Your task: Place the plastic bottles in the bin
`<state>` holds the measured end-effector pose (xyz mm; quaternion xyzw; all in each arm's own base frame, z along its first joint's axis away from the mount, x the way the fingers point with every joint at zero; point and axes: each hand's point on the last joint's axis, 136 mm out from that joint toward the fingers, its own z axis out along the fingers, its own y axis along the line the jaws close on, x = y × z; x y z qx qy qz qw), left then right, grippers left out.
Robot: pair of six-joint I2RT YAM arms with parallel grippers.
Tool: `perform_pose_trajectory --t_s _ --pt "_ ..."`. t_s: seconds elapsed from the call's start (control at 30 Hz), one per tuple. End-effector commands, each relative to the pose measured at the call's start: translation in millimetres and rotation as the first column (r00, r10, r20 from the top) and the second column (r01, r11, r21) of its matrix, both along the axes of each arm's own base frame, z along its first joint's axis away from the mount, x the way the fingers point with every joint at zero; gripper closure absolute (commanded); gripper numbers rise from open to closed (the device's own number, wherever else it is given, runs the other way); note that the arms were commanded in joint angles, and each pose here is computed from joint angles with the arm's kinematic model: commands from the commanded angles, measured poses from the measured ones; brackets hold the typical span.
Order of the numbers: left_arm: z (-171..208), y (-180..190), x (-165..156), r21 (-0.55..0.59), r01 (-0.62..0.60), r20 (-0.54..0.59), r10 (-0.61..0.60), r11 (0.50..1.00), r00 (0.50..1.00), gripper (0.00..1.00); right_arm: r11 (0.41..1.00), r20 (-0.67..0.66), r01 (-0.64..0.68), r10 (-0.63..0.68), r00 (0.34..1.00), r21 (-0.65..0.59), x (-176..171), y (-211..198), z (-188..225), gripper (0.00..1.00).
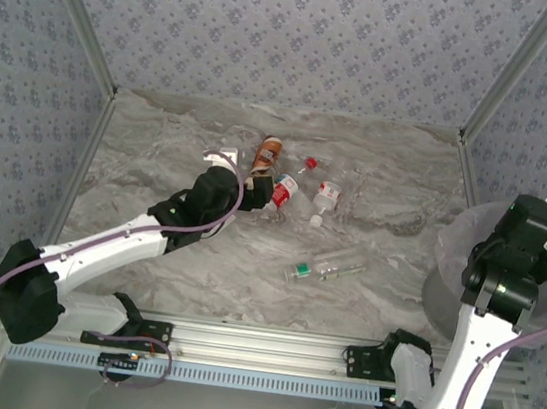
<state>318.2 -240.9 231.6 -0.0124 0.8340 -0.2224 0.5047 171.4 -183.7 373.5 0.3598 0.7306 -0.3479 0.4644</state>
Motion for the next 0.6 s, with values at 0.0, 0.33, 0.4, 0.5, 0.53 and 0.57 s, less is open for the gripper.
perform_pose_trajectory --t_s 0.0,0.33,0.4,0.5,0.53,0.57 --pt "14.0 -2.8 5.2 -0.011 -0.004 0.017 0.004 1.000 1.000 0.00 0.992 -0.068 0.031 -0.023 0.997 0.119 3.4 -7.3 -39.6 0.48" --pt "14.1 -13.6 9.8 -0.024 0.015 -0.001 -0.015 1.000 1.000 0.01 0.960 -0.156 0.116 -0.078 0.985 0.255 11.7 -26.3 -111.4 0.40" --pt "12.9 -12.5 9.3 -0.018 0.012 -0.006 -0.013 1.000 1.000 0.01 0.949 -0.182 0.152 -0.104 0.978 0.275 9.8 -28.3 -120.2 0.33" --pt "10.6 -10.8 8.8 -0.009 0.006 -0.013 -0.007 1.000 1.000 0.01 0.937 -0.200 0.188 -0.131 0.971 0.296 8.5 -30.0 -131.5 0.28" --pt "10.9 -10.1 9.1 -0.008 0.003 -0.013 -0.003 1.000 1.000 0.01 0.932 -0.203 0.195 -0.136 0.970 0.304 8.5 -30.1 -134.9 0.26" --pt "9.6 -9.8 9.2 -0.005 0.001 -0.015 -0.001 1.000 1.000 0.01 0.927 -0.203 0.204 -0.144 0.968 0.313 8.5 -30.4 -137.6 0.24"
